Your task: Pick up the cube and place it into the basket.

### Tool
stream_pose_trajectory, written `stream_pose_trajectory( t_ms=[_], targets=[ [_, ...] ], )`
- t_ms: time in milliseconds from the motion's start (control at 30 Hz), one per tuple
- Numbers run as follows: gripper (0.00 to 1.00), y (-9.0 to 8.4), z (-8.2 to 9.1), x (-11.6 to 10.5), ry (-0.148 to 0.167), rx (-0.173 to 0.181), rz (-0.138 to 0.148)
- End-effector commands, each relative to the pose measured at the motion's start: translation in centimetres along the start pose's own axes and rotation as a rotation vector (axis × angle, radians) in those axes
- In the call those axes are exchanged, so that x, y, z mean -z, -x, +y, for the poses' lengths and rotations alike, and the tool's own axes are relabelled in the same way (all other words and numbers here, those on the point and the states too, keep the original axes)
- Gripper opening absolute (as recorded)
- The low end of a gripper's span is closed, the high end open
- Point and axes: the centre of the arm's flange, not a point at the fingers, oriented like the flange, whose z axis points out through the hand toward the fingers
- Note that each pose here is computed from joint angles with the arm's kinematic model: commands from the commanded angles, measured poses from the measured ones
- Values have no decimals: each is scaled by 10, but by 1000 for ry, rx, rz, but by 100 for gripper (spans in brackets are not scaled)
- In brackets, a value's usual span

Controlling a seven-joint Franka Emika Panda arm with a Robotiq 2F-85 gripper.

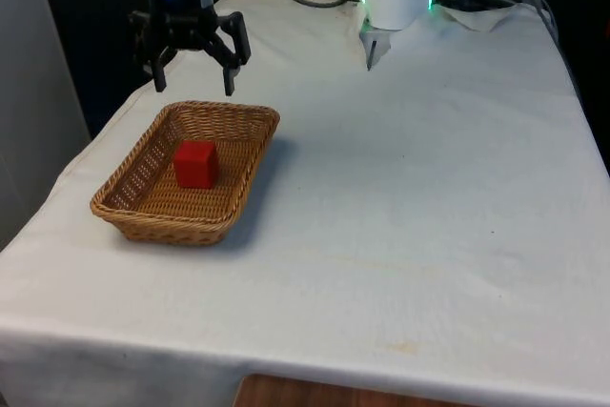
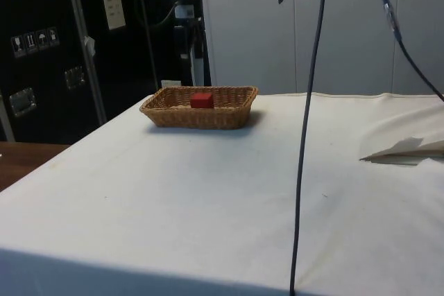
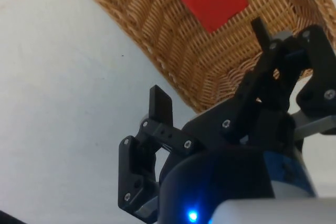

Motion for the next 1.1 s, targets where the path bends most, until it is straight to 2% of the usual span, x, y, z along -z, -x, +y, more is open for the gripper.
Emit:
stream_pose_trajectory(
  t_ms=[0,67,267,300,333,500,533,567,700,800,833,867,1067],
  targets=[
    [100,1,-1,1,-2,2,0],
    [100,4,-5,5,3,9,11],
    [100,8,-13,7,-11,23,12],
    [100,7,-11,5,-18,19,1],
    [100,9,-14,8,-13,26,13],
    [100,14,-19,9,-23,38,16],
    [100,13,-17,7,-32,32,4],
    [100,15,-20,9,-25,39,17],
    [100,17,-23,9,-32,47,21],
    [100,20,-27,9,-40,53,20],
    [100,18,-27,7,-48,51,10],
    [100,20,-28,8,-42,55,20],
    [100,27,-34,9,-53,66,28]
  ],
)
